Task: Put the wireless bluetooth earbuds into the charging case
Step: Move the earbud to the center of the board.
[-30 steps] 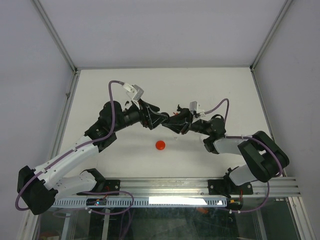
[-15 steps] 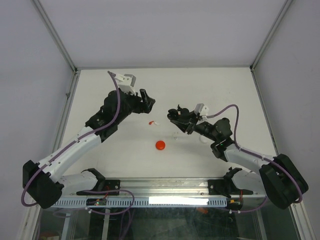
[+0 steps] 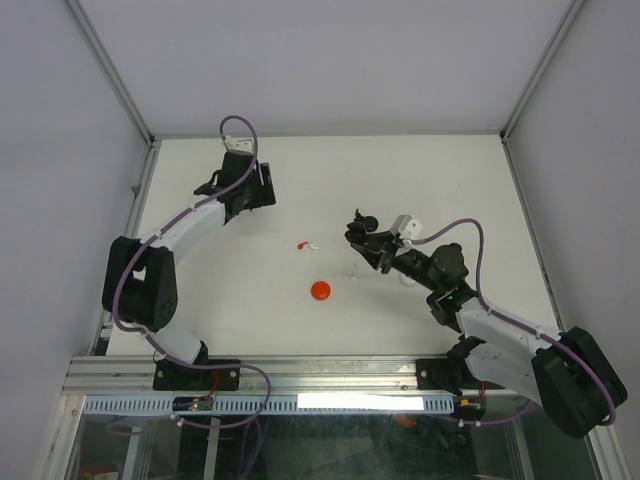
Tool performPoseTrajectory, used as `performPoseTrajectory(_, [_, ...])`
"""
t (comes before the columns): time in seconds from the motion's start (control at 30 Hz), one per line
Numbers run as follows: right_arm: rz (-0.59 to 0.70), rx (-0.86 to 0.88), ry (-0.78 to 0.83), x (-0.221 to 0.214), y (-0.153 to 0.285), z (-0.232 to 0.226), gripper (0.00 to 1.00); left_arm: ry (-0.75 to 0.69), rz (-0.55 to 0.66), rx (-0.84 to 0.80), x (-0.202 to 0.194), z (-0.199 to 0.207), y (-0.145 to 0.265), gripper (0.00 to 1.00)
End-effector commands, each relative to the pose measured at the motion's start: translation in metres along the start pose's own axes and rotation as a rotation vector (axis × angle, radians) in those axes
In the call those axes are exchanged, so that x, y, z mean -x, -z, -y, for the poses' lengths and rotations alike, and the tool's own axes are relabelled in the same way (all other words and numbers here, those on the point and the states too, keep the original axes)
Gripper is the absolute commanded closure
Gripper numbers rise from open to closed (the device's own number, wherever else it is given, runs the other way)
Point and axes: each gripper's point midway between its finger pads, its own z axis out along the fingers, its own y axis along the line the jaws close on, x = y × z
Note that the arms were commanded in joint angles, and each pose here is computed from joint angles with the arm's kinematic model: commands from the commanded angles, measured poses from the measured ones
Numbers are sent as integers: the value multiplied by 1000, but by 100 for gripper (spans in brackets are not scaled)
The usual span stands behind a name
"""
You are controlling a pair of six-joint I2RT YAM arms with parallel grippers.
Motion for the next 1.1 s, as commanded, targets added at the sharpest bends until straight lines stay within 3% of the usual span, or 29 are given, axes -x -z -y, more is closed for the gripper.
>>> performPoseTrajectory(0.0, [38,-32,46,13,1,7,100,-16,-5,47,21,-18,-23,37])
performPoseTrajectory(0.5, [43,-26,38,11,2,5,100,-126,-199,135,7,-52,-101,58])
performPoseTrajectory(1.07, [55,-34,43,14,4,6,100,-107,-335,153,-36,-60,-112,74])
